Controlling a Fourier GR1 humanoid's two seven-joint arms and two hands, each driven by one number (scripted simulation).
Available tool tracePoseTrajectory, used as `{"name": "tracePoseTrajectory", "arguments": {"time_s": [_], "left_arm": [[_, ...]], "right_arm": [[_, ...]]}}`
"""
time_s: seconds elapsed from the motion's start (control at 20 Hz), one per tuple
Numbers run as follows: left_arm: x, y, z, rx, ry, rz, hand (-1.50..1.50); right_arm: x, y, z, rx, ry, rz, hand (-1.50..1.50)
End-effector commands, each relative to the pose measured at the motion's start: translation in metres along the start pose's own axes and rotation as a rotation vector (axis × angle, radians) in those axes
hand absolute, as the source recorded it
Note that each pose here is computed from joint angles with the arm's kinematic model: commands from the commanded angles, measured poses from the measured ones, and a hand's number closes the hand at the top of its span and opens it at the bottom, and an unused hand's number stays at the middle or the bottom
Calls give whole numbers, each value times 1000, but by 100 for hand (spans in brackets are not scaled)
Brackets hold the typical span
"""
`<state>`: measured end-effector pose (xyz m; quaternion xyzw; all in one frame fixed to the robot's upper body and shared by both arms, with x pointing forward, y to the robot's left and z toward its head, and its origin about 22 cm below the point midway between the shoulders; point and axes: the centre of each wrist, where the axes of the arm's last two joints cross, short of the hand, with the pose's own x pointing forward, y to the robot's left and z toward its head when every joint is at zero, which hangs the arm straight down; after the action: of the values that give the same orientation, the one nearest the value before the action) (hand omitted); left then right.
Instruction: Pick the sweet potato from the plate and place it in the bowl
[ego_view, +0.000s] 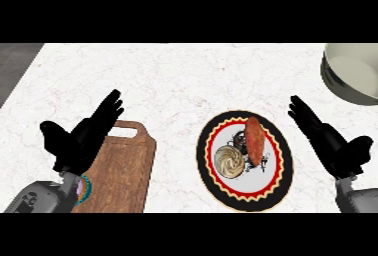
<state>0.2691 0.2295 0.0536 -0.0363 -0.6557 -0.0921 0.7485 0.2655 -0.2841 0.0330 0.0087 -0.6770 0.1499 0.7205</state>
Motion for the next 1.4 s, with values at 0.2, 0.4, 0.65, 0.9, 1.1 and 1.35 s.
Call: {"name": "tracePoseTrajectory", "arguments": {"time_s": [0.2,0.4,0.65,0.9,1.1,1.35], "left_arm": [[5,-12,-1,-56,-159,-101,0],[-3,-21,-1,-141,-169,-95,0],[-30,-36,-7,-161,-170,-77,0],[-25,-36,-3,-156,-145,-69,0],[-18,-29,-8,-164,-165,-86,0],[-5,-28,-9,-174,-176,-78,0]], "right_arm": [[36,12,-11,-423,-127,-77,150],[3,41,-13,-582,67,175,150],[16,55,-47,-554,2,257,-150],[42,37,-48,-390,153,541,-150],[67,24,-62,-282,368,774,-150],[97,34,-78,43,627,803,-150]]}}
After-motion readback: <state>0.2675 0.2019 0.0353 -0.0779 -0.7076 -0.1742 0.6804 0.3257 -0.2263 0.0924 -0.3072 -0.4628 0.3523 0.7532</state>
